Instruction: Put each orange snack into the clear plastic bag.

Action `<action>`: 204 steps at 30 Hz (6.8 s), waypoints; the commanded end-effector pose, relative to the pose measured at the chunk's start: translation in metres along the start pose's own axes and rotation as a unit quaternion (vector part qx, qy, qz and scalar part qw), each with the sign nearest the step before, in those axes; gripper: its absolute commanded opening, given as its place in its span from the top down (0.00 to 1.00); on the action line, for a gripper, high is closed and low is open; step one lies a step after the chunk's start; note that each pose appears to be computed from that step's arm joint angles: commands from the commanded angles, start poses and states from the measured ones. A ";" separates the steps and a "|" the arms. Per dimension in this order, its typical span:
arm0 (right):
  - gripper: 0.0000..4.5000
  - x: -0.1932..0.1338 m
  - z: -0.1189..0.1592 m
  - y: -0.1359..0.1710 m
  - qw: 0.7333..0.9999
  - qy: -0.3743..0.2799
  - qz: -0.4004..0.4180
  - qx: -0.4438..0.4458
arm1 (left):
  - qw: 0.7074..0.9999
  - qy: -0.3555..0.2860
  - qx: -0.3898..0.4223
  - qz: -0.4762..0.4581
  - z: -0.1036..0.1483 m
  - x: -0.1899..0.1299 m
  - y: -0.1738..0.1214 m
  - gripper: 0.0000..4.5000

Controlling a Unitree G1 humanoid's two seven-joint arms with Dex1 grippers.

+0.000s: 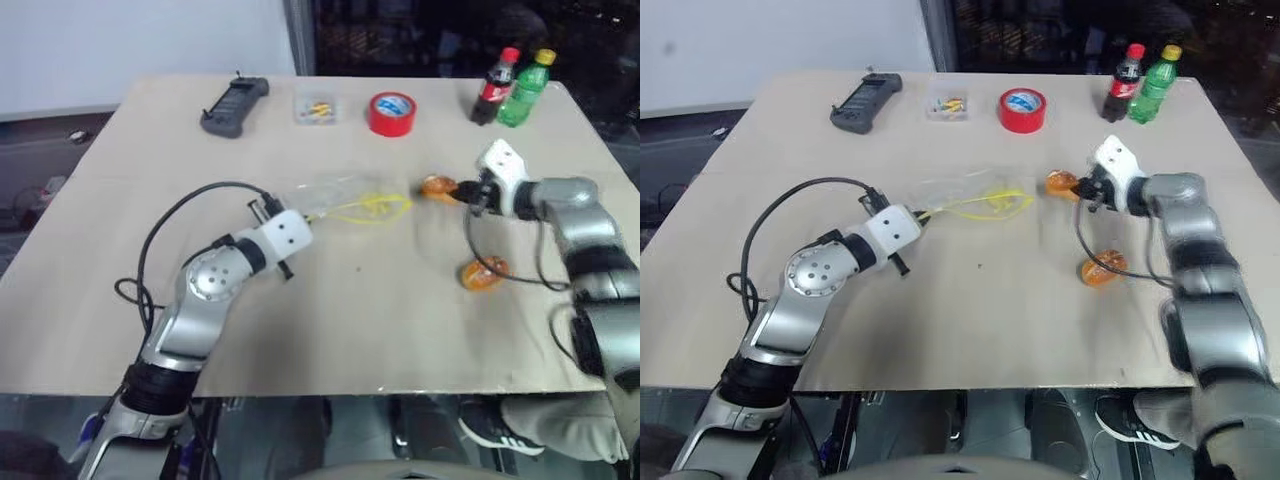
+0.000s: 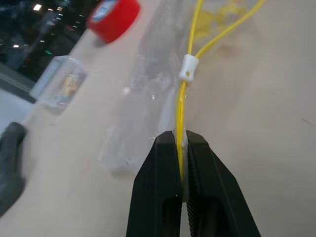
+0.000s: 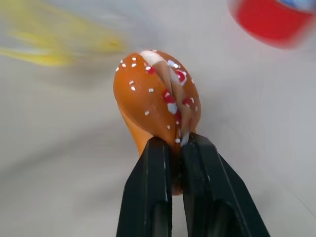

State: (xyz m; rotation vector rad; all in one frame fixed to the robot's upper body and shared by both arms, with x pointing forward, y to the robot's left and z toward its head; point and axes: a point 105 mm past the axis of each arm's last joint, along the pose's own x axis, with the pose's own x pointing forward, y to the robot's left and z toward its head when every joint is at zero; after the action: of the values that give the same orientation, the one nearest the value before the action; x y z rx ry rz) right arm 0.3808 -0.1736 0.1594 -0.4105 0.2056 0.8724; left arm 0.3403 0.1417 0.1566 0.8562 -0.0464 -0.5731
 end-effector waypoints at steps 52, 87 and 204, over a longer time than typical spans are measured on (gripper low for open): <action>0.01 -0.080 -0.001 0.067 0.970 0.072 -0.046 -0.229 | 1.000 0.013 -0.024 -0.013 -0.002 0.015 0.005 1.00; 0.99 -0.069 0.003 0.048 0.985 0.040 0.117 -0.119 | 1.000 -0.009 -0.008 -0.018 0.006 0.004 -0.002 1.00; 0.59 -0.062 -0.015 0.084 0.949 0.079 -0.115 -0.284 | 0.987 -0.140 0.063 -0.052 0.042 -0.001 -0.034 1.00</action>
State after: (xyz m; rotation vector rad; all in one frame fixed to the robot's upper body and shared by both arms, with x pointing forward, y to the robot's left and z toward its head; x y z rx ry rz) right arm 0.2793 -0.1785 0.1092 -1.0243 0.1525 0.6933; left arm 0.3148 0.0987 0.1445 0.8634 -0.2228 -0.8092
